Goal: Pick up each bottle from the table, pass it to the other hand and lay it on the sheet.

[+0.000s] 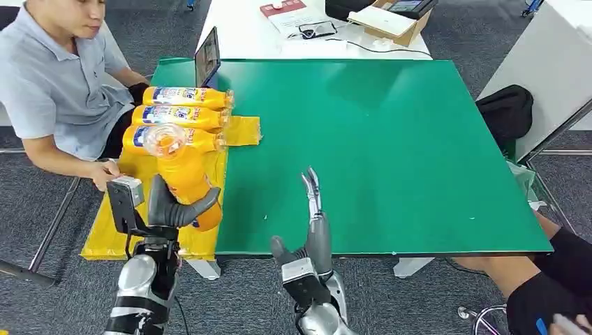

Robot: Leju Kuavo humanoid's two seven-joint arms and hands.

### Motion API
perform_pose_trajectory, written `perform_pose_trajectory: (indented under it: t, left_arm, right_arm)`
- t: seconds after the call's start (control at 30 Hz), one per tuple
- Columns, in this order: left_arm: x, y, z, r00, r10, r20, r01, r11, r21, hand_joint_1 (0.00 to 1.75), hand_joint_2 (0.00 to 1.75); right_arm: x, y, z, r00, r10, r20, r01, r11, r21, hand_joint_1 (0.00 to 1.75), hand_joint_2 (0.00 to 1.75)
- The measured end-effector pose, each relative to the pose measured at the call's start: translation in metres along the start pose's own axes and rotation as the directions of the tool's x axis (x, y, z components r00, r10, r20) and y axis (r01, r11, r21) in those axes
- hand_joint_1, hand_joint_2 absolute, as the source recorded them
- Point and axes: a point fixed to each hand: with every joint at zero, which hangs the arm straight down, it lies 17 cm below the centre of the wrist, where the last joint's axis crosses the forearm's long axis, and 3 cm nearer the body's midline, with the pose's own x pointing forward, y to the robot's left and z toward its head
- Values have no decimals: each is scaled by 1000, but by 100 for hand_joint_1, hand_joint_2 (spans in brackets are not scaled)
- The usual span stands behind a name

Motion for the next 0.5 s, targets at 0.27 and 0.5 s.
perform_pose_trajectory:
  t: [0.27,0.5]
  left_arm:
    - [-30,29,-22,851,-524,-33,523,851,-33,168,175]
    - [-37,34,-27,829,-558,-35,556,829,-57,168,175]
  right_arm:
    - [5,7,-4,999,-43,8,42,999,22,0,0]
    - [7,9,-4,999,-44,16,43,999,30,0,0]
